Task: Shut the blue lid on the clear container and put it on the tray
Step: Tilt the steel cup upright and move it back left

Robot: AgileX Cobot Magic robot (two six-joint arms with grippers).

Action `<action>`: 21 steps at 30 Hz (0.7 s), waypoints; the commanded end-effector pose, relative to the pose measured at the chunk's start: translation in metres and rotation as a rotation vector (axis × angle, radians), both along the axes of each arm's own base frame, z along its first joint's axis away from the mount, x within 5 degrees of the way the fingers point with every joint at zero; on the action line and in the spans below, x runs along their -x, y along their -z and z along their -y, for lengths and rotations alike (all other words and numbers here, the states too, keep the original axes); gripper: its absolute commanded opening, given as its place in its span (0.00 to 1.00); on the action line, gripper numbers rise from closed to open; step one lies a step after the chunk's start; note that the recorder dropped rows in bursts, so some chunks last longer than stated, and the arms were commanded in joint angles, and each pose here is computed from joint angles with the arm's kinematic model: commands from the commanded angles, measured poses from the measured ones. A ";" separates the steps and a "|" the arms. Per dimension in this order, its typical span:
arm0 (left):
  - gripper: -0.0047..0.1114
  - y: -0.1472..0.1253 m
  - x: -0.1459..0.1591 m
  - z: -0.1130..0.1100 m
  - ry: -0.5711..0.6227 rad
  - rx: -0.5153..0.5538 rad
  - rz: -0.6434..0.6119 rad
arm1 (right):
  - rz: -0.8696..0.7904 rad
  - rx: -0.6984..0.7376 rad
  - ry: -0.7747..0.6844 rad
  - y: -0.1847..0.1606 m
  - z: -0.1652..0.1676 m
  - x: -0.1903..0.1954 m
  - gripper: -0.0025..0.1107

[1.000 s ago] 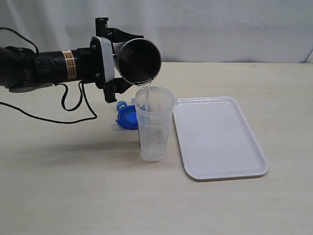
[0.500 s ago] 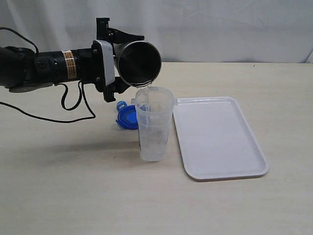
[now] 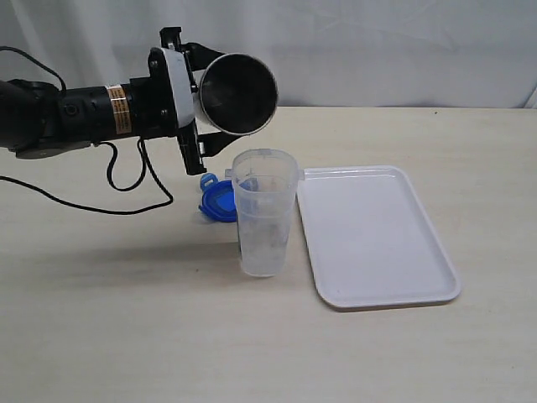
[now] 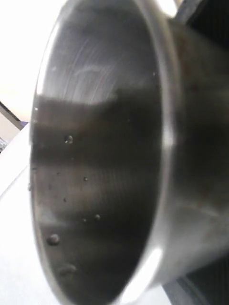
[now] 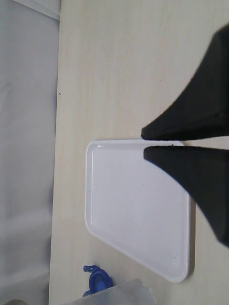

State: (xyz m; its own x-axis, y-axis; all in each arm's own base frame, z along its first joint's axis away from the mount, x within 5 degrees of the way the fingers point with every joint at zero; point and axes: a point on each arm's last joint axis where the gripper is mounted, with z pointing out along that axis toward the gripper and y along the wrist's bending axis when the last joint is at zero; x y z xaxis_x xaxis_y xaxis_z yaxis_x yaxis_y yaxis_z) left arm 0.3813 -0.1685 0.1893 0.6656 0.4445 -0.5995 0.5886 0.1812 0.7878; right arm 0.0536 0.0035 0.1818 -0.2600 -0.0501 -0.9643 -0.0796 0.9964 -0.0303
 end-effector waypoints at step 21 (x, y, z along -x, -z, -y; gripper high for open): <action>0.04 -0.047 -0.033 -0.009 -0.274 0.761 -0.770 | 0.011 -0.002 -0.003 0.000 0.000 0.000 0.06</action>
